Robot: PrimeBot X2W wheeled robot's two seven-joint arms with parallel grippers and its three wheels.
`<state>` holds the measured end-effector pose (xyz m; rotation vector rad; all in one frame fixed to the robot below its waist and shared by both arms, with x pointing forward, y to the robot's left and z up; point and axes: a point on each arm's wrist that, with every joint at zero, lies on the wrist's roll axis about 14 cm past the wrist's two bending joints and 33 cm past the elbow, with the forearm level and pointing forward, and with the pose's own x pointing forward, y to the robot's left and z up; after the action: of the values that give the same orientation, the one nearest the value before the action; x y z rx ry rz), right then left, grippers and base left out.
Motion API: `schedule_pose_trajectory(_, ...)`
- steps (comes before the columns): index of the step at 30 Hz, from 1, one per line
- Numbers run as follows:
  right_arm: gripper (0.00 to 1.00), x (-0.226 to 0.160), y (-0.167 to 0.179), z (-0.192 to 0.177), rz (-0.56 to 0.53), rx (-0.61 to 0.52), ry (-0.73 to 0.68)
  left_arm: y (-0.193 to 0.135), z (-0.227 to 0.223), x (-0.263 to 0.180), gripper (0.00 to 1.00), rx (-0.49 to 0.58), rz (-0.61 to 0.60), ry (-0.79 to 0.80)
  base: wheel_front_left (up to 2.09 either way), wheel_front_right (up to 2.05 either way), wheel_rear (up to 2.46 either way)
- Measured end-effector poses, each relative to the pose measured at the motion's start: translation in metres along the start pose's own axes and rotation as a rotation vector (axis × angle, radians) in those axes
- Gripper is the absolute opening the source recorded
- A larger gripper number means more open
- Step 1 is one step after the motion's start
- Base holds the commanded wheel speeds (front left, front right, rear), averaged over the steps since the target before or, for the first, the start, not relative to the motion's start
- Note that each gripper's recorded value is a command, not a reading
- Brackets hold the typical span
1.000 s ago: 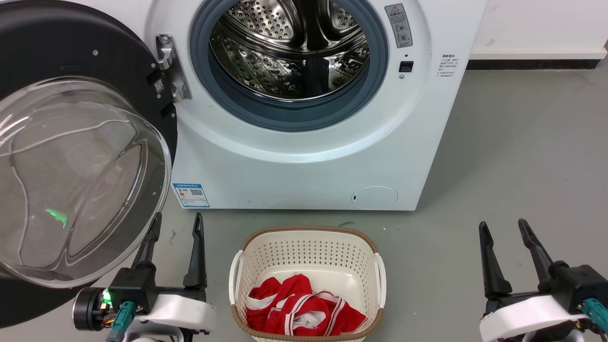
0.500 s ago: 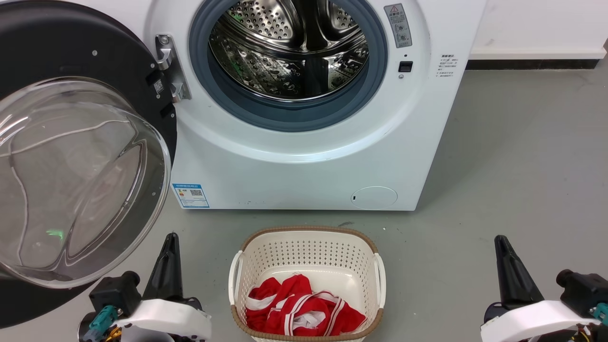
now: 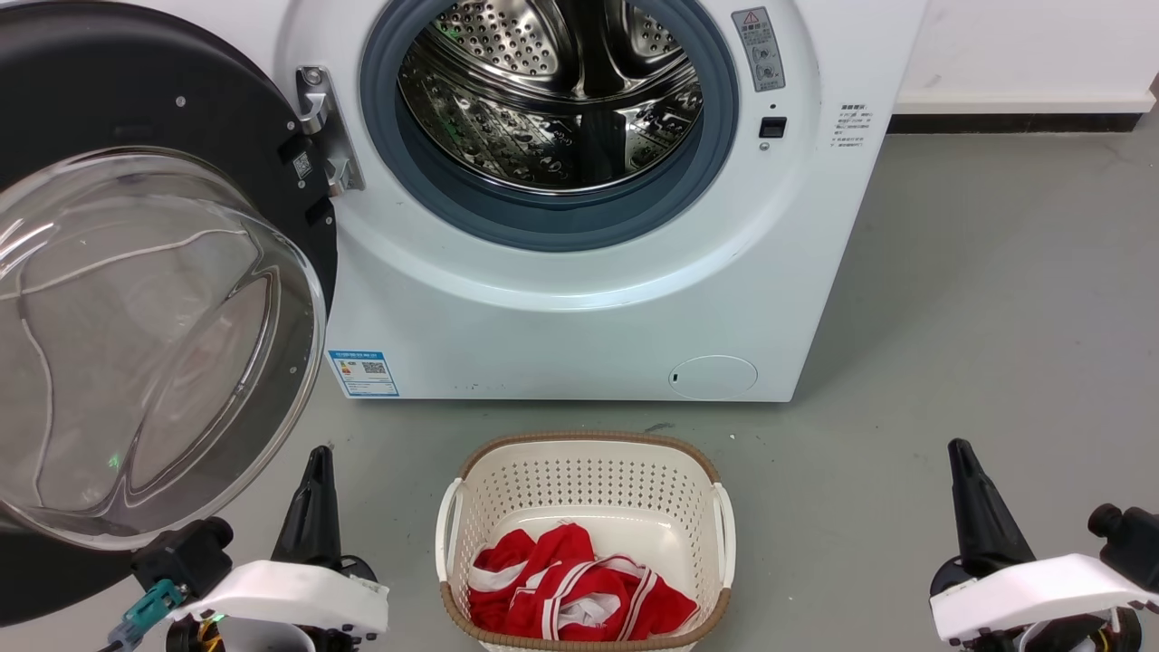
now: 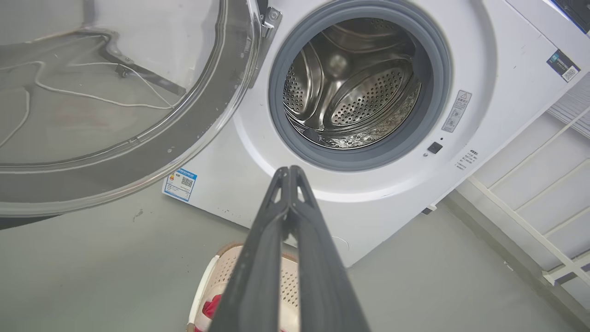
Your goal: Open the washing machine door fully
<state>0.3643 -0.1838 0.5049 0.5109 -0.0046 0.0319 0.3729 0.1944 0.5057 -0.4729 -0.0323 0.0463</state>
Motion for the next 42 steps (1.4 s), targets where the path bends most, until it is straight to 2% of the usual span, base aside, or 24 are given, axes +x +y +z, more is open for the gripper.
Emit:
schedule_pose_trajectory(17, 0.00, 0.005, -0.006, 0.000, -0.028, 0.267, 0.007, 0.006, -0.004, 0.004, 0.00, -0.276, 0.033, 0.036, 0.00, 0.00, 0.00)
schedule_pose_trajectory(42, 0.00, 0.012, -0.011, 0.001, -0.044, 0.567, 0.005, 0.009, -0.006, 0.007, 0.00, -0.587, 0.042, 0.062, 0.00, 0.00, 0.00)
